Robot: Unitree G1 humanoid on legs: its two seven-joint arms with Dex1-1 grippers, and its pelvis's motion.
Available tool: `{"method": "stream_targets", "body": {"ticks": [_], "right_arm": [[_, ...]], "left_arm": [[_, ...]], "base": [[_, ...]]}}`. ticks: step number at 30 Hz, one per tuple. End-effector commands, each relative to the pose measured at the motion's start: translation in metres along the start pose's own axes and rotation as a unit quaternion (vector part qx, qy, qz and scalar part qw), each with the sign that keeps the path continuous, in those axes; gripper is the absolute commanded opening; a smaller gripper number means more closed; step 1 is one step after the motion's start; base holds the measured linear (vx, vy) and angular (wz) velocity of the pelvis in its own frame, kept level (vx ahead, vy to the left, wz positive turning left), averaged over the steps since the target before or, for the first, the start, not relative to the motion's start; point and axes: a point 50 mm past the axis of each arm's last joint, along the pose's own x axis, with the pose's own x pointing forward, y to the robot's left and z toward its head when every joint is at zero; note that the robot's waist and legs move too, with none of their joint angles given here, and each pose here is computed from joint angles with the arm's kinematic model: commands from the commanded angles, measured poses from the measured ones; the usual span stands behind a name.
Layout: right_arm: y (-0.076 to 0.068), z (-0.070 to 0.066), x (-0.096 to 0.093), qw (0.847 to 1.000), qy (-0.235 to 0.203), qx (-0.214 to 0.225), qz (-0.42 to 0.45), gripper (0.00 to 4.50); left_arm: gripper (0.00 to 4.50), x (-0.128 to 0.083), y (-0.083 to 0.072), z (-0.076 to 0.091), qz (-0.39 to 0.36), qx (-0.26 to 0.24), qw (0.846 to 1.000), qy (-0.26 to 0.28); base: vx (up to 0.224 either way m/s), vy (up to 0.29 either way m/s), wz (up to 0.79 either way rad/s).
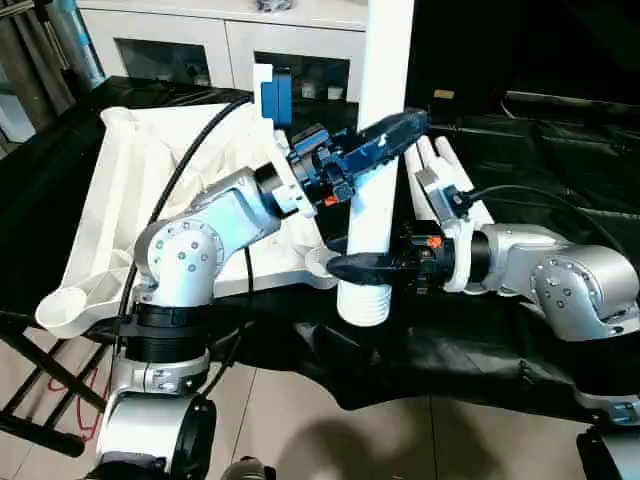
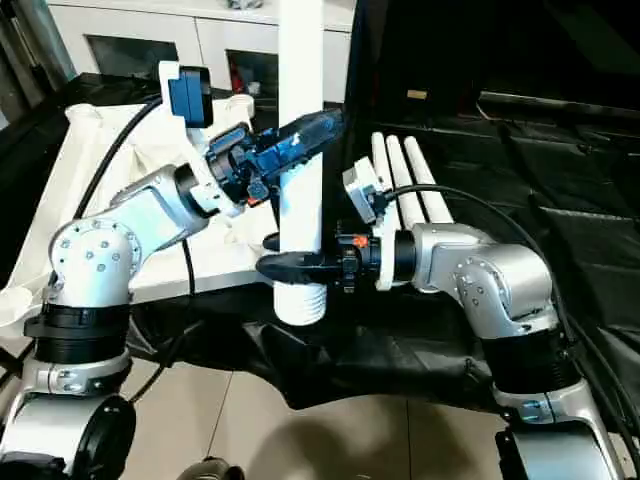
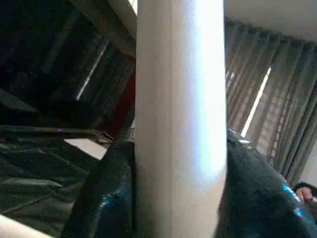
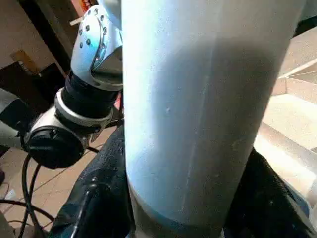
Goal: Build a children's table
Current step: Pick table leg
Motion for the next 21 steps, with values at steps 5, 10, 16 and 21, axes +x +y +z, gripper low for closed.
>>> {"method": "stream_targets", "body": {"ticks": [5, 10, 16, 21], "right_arm": [[-0.002, -0.001, -0.001, 0.999, -0.020, -0.003, -0.030, 1.91], [-0.003, 0.006, -0.002, 0.996, -0.074, -0.009, -0.051, 1.91], [-0.004, 0.013, -0.012, 0.981, -0.166, -0.012, -0.100, 1.91], [-0.005, 0.016, -0.022, 0.962, -0.181, -0.044, -0.198, 1.91]], "left_arm": [[2.96, 0.001, -0.012, 0.011, -0.024, 0.023, 0.999, -0.039], [2.96, -0.005, -0.013, 0.016, -0.008, 0.029, 0.996, -0.089], [2.96, -0.020, -0.004, 0.021, 0.084, 0.035, 0.981, -0.174], [2.96, -0.042, 0.008, 0.013, 0.227, 0.147, 0.958, -0.095]], "base": [[0.000, 0.000, 0.00], [0.000, 0.000, 0.00], [0.000, 0.000, 0.00], [0.000, 0.000, 0.00]]}}
